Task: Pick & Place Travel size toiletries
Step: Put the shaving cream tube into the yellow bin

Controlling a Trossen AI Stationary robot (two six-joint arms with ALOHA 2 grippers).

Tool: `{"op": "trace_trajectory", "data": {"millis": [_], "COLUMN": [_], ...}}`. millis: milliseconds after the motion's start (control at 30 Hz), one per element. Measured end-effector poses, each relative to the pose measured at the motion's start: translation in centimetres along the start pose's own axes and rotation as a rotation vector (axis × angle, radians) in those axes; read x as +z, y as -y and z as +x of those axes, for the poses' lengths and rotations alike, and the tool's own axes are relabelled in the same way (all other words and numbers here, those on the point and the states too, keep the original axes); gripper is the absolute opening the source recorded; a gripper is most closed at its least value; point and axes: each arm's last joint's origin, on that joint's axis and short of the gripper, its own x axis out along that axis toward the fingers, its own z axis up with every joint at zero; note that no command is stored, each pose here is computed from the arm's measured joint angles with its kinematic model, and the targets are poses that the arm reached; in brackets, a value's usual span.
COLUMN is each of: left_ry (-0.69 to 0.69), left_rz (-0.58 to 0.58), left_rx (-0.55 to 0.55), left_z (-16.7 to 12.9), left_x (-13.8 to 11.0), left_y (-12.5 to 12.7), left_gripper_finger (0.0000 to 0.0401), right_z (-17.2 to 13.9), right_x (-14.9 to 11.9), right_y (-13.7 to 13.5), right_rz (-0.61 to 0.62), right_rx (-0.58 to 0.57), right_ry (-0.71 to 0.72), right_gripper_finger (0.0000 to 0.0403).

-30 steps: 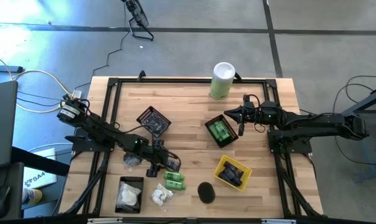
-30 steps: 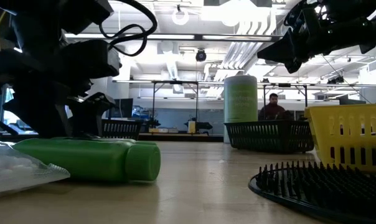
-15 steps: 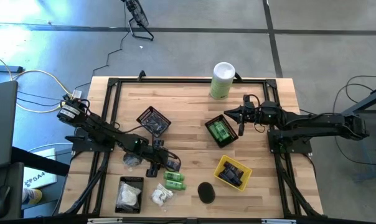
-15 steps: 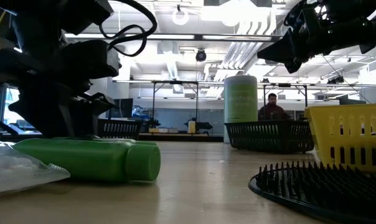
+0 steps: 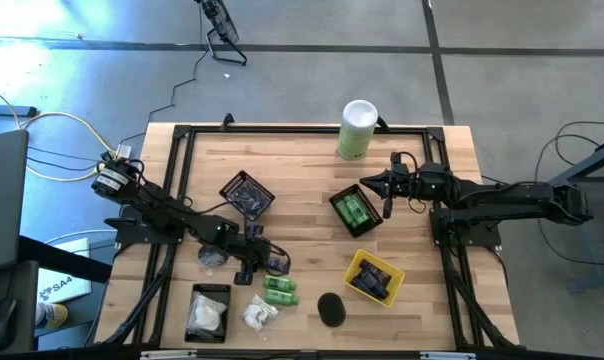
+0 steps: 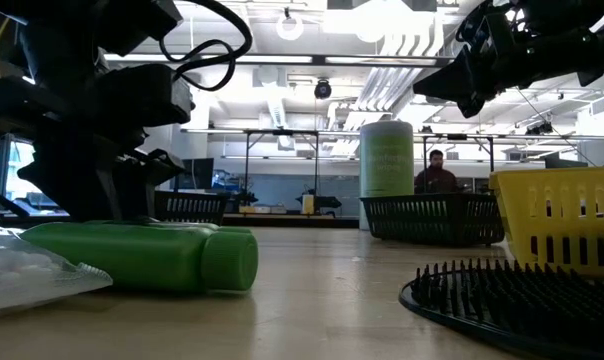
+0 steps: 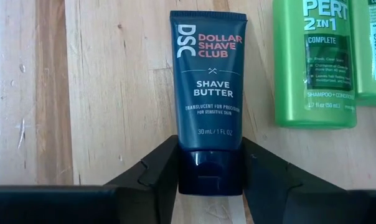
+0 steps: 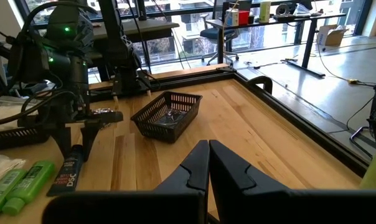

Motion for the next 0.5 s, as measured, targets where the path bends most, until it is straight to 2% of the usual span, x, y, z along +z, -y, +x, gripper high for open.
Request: {"op": "trace_trajectory", "data": {"millis": [500], "left_ry": [0.004], "left_rz": [-0.015], "left_rx": [-0.001], "left_z": [0.0], "left_x": [0.03], "left_y": [0.01], "left_gripper_finger": [0.0143], "right_z": [0.0], "right_x": [0.0], "right_y": [0.0], "right_rz": [0.0], "right_rx": [0.0], "right_ry": [0.0], "right_gripper_finger": [0.0004]}}
